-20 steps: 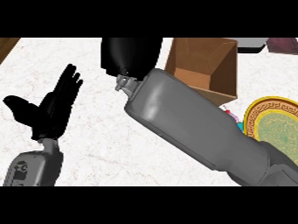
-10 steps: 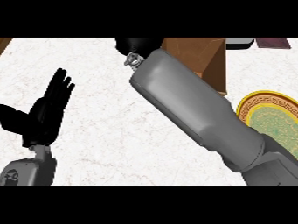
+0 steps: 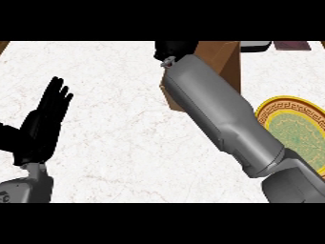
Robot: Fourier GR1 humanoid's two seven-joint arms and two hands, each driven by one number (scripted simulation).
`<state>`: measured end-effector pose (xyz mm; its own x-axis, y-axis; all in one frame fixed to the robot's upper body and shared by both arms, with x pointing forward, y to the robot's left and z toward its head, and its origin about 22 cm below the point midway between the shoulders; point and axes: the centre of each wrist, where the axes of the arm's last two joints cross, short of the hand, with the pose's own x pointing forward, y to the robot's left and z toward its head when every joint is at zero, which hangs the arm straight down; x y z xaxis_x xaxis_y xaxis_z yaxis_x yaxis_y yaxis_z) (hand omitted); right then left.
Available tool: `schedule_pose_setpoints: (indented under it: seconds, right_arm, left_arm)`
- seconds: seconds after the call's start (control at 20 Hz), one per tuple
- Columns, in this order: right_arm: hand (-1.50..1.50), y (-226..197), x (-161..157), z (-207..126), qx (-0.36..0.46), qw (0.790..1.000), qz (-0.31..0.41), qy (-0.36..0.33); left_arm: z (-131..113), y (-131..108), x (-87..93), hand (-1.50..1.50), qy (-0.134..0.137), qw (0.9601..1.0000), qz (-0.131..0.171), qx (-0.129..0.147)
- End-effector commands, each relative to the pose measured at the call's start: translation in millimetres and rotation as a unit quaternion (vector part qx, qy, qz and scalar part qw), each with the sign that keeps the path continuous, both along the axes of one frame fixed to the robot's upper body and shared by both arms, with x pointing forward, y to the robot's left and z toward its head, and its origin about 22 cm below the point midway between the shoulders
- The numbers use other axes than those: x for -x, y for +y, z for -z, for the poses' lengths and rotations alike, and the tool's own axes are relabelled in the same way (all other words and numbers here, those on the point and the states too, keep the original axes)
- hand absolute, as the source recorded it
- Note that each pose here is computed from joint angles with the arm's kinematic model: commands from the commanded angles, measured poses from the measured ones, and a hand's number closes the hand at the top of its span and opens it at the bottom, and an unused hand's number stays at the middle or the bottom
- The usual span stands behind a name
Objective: Pick the bell pepper from the plate and place it in the cardboard box
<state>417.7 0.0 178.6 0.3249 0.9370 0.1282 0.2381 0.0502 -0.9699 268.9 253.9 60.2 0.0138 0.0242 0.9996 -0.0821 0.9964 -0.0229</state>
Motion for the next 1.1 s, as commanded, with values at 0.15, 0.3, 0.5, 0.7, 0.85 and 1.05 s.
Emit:
schedule_pose_setpoints:
  seconds: [0.15, 0.3, 0.5, 0.7, 0.85, 1.05]
  right_arm:
    - [-1.5, -30, -18, 33, -0.033, 0.983, 0.058, 0.173]
    - [-1.5, -41, -21, 44, -0.067, 0.99, 0.036, 0.115]
    - [-1.5, -67, -24, 47, -0.069, 0.997, -0.012, -0.033]
    - [-1.5, -46, -17, 17, -0.128, 0.977, -0.049, -0.162]
    - [-1.5, -52, -19, 18, -0.19, 0.963, -0.039, -0.189]
    - [-1.5, -53, -13, -1, -0.327, 0.916, -0.025, -0.232]
  left_arm:
    - [9, -10, 6.3, 0.0, 0.001, 1.0, -0.002, 0.002]
    - [0, -5, 7.4, 0.0, 0.001, 1.0, -0.007, 0.005]
    - [5, 4, -1.3, 0.0, 0.007, 1.0, 0.0, 0.003]
    - [3, 6, 0.6, 0.0, 0.004, 0.9999, -0.009, 0.0]
    - [12, -6, 12.2, 0.0, -0.002, 1.0, -0.001, 0.001]
    - [10, 3, 11.0, 0.0, 0.006, 0.9999, -0.015, -0.002]
